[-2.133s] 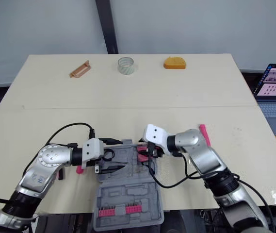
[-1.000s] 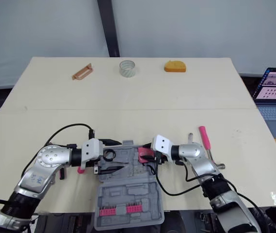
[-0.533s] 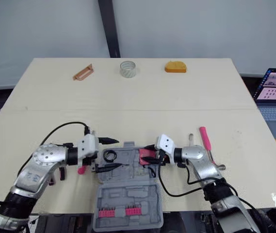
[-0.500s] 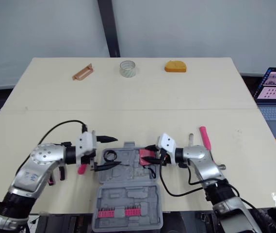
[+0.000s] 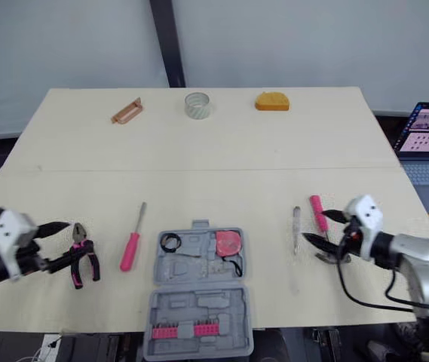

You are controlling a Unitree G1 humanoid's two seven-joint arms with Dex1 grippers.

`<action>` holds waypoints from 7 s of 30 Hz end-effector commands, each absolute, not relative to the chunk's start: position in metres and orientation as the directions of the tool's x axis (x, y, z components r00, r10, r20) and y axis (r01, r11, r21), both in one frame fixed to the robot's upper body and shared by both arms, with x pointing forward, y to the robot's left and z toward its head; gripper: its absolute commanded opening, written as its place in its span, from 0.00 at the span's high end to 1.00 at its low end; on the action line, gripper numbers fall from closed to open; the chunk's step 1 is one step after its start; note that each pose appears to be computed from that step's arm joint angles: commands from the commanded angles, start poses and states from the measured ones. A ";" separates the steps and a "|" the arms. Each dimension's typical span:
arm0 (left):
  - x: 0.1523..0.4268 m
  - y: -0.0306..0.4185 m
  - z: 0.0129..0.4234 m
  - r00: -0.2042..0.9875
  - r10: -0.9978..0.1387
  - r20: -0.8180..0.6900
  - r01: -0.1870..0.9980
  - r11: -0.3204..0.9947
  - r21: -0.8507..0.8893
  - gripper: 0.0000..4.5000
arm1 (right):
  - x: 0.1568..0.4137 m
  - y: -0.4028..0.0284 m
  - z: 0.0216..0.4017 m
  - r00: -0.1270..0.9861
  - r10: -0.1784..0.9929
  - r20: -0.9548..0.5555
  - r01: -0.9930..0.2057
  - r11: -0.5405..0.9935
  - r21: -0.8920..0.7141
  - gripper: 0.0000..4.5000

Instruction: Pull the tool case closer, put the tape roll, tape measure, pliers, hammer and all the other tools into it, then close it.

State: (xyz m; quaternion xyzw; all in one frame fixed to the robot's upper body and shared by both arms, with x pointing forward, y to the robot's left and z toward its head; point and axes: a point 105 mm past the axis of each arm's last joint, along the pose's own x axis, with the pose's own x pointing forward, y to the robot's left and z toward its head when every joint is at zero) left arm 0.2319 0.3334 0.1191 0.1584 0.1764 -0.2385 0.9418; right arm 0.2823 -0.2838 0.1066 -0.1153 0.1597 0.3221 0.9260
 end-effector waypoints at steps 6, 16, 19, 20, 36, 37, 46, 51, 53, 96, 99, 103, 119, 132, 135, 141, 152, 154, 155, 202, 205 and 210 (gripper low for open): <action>0.202 0.402 0.114 0.908 -0.164 -0.385 0.275 0.927 0.256 0.00 | 0.266 -0.377 0.101 0.883 0.279 -0.377 -0.344 0.932 -0.117 0.01; 0.186 0.425 0.093 0.913 -0.071 -0.402 0.184 0.950 0.251 0.00 | 0.262 -0.392 0.091 0.889 0.239 -0.392 -0.301 0.948 -0.104 0.01; 0.185 0.425 0.090 0.913 -0.069 -0.401 0.180 0.952 0.246 0.00 | 0.267 -0.390 0.092 0.888 0.249 -0.387 -0.310 0.945 -0.104 0.01; 0.185 0.424 0.089 0.914 -0.074 -0.400 0.182 0.954 0.239 0.00 | 0.269 -0.389 0.094 0.889 0.254 -0.382 -0.315 0.944 -0.104 0.01; 0.216 0.379 0.108 0.965 0.108 -0.239 -0.082 0.990 0.116 0.00 | 0.287 -0.212 0.148 0.502 0.818 -0.281 -0.858 0.511 -0.047 0.01; 0.219 0.372 0.107 0.963 0.133 -0.234 -0.111 0.988 0.103 0.00 | 0.286 -0.195 0.149 0.449 0.848 -0.281 -0.890 0.454 -0.052 0.01; 0.223 0.319 0.083 0.912 0.308 -0.271 -0.330 0.943 -0.038 0.00 | 0.283 -0.103 0.162 0.140 0.952 -0.273 -0.987 0.111 -0.118 0.01; 0.220 0.305 0.072 0.877 0.374 -0.303 -0.402 0.915 -0.034 0.00 | 0.285 -0.087 0.180 0.076 0.964 -0.255 -0.985 0.033 -0.168 0.01; 0.219 0.305 0.068 0.861 0.401 -0.313 -0.429 0.903 -0.025 0.00 | 0.287 -0.084 0.185 0.067 0.965 -0.255 -0.983 0.020 -0.181 0.01; 0.231 0.292 0.020 0.715 0.480 -0.509 -0.576 0.817 -0.038 0.38 | 0.296 -0.062 0.199 0.039 0.971 -0.237 -0.972 -0.019 -0.235 0.00; 0.230 0.294 0.019 0.712 0.484 -0.510 -0.581 0.813 -0.039 0.43 | 0.294 -0.062 0.203 0.034 0.976 -0.215 -0.973 -0.017 -0.229 0.00; 0.230 0.295 0.018 0.710 0.485 -0.510 -0.582 0.812 -0.039 0.43 | 0.293 -0.060 0.209 0.026 0.981 -0.191 -0.974 -0.018 -0.228 0.00; 0.277 0.309 0.121 0.951 0.164 -0.263 -0.142 0.985 0.099 0.43 | 0.293 -0.053 0.231 -0.009 0.994 -0.105 -0.972 -0.033 -0.231 0.00; 0.289 0.201 0.188 0.496 -0.749 -0.440 0.866 0.386 0.319 0.43 | 0.301 -0.028 0.231 0.055 0.959 -0.278 -0.933 -0.049 -0.355 0.00; 0.287 0.187 0.176 0.367 -0.778 -0.510 0.924 0.241 0.297 0.43 | 0.304 -0.023 0.227 0.076 0.948 -0.310 -0.931 -0.044 -0.362 0.00; 0.301 0.168 0.171 0.287 -0.791 -0.540 0.945 0.143 0.293 0.43 | 0.299 -0.016 0.208 0.063 0.909 -0.413 -0.944 -0.079 -0.319 0.00; 0.301 0.141 0.167 0.213 -0.828 -0.519 0.959 0.076 0.274 0.43 | 0.304 -0.002 0.183 0.094 0.848 -0.522 -0.945 -0.090 -0.316 0.00; 0.300 0.139 0.166 0.213 -0.831 -0.514 0.959 0.077 0.273 0.43 | 0.305 0.001 0.181 0.096 0.846 -0.525 -0.944 -0.090 -0.317 0.00; 0.300 0.138 0.166 0.213 -0.832 -0.512 0.959 0.077 0.273 0.43 | 0.305 0.001 0.180 0.096 0.845 -0.526 -0.944 -0.090 -0.318 0.00; 0.205 0.227 0.124 0.357 -0.828 -0.433 0.923 0.240 0.302 0.00 | 0.268 -0.025 0.135 0.149 0.830 -0.537 -0.902 -0.108 -0.418 0.78; 0.195 0.240 0.112 0.369 -0.811 -0.455 0.921 0.254 0.295 0.00 | 0.261 -0.022 0.126 0.136 0.816 -0.562 -0.907 -0.126 -0.403 0.78; 0.187 0.251 0.100 0.394 -0.798 -0.457 0.912 0.275 0.306 0.00 | 0.253 -0.015 0.115 0.126 0.799 -0.588 -0.915 -0.135 -0.380 0.78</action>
